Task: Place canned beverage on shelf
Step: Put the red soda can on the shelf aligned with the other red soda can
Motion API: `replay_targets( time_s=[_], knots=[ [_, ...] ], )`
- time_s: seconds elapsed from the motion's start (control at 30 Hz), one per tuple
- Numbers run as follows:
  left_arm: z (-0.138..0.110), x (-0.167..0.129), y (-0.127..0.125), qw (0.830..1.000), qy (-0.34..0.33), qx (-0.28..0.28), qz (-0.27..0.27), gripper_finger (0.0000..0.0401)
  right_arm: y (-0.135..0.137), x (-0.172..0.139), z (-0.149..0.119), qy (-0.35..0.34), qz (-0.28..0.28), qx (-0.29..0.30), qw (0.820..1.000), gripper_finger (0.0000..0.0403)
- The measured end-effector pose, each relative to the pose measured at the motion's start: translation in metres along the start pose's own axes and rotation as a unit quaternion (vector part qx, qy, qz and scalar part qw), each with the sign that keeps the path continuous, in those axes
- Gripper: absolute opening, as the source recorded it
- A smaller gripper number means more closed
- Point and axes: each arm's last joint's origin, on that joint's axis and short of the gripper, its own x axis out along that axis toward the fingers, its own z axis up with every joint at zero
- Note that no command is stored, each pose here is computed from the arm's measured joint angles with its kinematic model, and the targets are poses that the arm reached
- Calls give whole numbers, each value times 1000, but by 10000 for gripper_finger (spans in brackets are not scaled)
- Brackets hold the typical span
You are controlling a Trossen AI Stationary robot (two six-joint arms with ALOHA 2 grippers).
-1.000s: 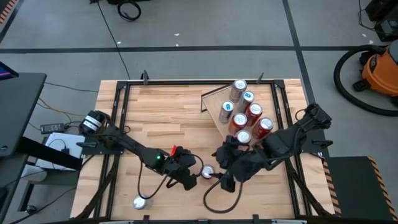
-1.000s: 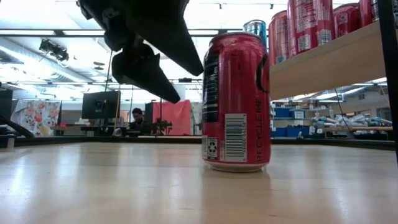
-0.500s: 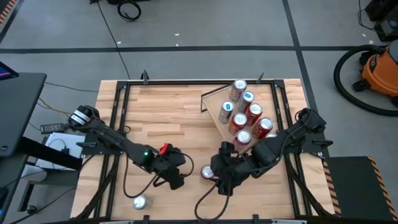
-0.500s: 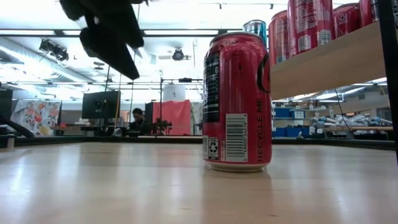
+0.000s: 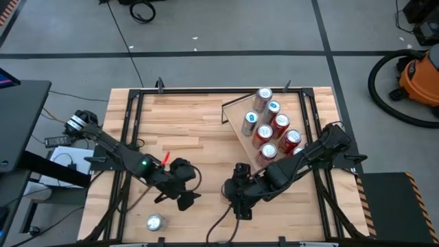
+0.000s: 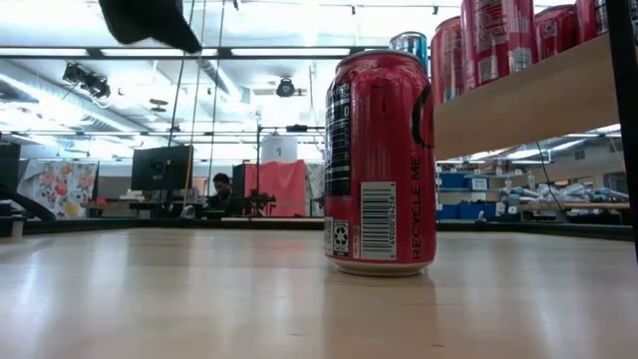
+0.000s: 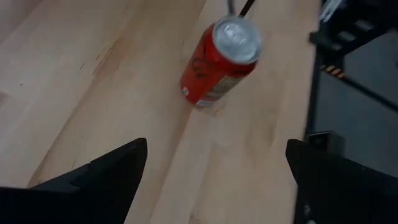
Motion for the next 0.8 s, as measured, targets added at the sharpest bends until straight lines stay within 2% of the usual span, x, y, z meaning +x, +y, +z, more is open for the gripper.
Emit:
replay_targets(
  time_s=[0.3,0.57,0.8],
  knots=[
    [8,-41,0,997,-15,-17,-71,396,-7,21,5,8,-14,-39,999,399],
    [9,-56,6,996,-16,-32,-79,396,-13,22,9,1,-29,-33,999,399],
    [9,-56,6,996,-14,-32,-79,396,-10,49,2,37,-35,-63,997,399]
  ],
)
